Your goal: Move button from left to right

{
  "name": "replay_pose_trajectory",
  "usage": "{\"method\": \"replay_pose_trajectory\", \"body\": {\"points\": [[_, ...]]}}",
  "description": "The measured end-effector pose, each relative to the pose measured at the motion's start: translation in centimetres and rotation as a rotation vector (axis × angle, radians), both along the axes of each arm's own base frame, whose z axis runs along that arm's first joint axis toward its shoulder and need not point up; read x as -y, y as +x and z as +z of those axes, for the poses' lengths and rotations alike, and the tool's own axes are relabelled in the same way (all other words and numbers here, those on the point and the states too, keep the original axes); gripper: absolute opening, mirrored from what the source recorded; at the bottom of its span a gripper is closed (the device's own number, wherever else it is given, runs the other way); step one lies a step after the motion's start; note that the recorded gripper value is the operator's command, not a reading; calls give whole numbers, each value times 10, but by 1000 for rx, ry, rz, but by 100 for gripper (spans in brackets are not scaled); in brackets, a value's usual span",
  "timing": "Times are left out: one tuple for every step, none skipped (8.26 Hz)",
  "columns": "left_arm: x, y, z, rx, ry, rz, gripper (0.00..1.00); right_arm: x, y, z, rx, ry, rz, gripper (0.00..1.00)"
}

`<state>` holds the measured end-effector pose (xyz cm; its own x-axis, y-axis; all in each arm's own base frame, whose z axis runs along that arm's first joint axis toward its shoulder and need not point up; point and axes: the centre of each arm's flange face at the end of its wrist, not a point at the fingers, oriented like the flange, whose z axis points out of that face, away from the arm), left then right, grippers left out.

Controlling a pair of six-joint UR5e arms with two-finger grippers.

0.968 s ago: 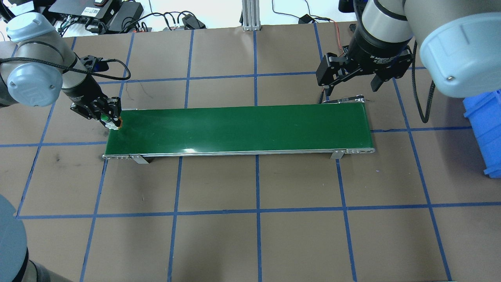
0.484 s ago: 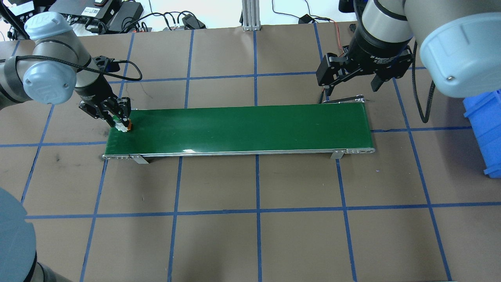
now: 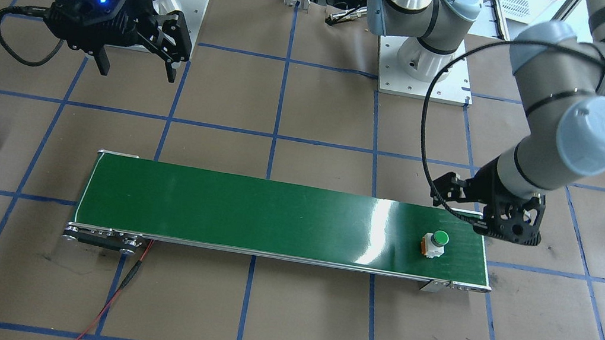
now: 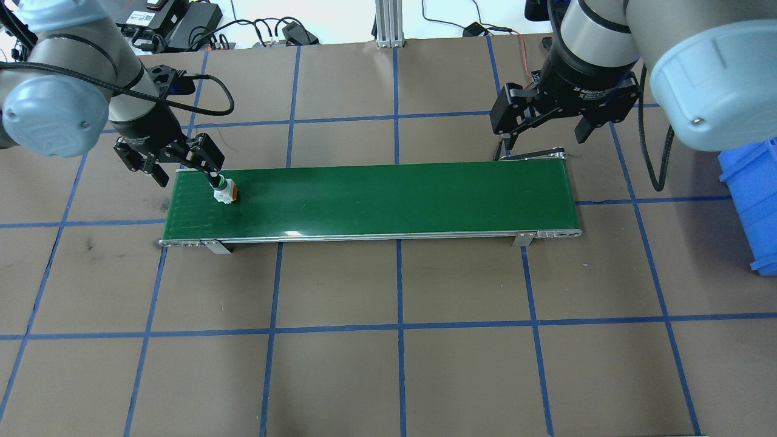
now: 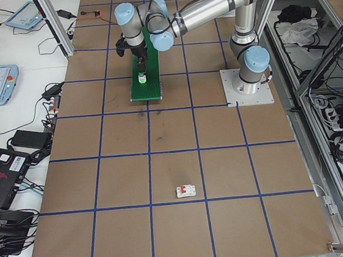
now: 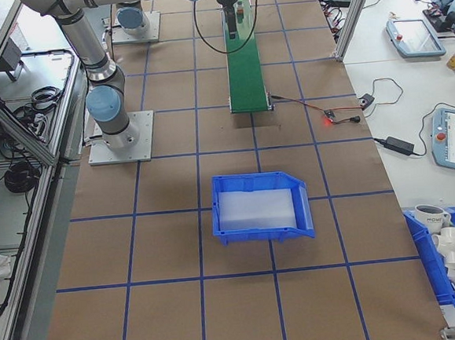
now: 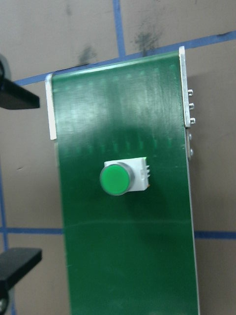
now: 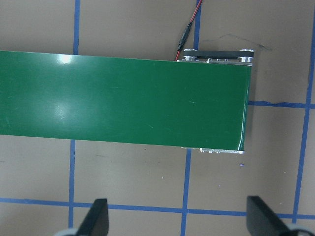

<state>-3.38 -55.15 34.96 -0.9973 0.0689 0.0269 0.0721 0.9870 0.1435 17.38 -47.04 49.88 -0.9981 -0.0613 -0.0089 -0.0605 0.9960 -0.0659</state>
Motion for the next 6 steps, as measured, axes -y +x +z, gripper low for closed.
{"method": "replay_pose_trajectory", "body": {"points": [[-23, -10, 34, -17, -6, 4, 100, 0, 0, -1, 4, 2, -3, 100], [-41, -16, 61, -23, -23, 4, 100, 3, 1, -4, 8, 7, -3, 100], [-51, -18, 76, -24, -37, 3, 100, 9, 1, -12, 8, 18, -3, 100], [-57, -20, 87, -22, -54, 2, 100, 17, 2, -21, 8, 33, -2, 100], [-64, -22, 99, -20, -76, 3, 100, 25, 2, -33, 6, 50, -1, 100], [-72, -23, 111, -16, -98, 3, 100, 38, 3, -50, 5, 62, -1, 100]]}}
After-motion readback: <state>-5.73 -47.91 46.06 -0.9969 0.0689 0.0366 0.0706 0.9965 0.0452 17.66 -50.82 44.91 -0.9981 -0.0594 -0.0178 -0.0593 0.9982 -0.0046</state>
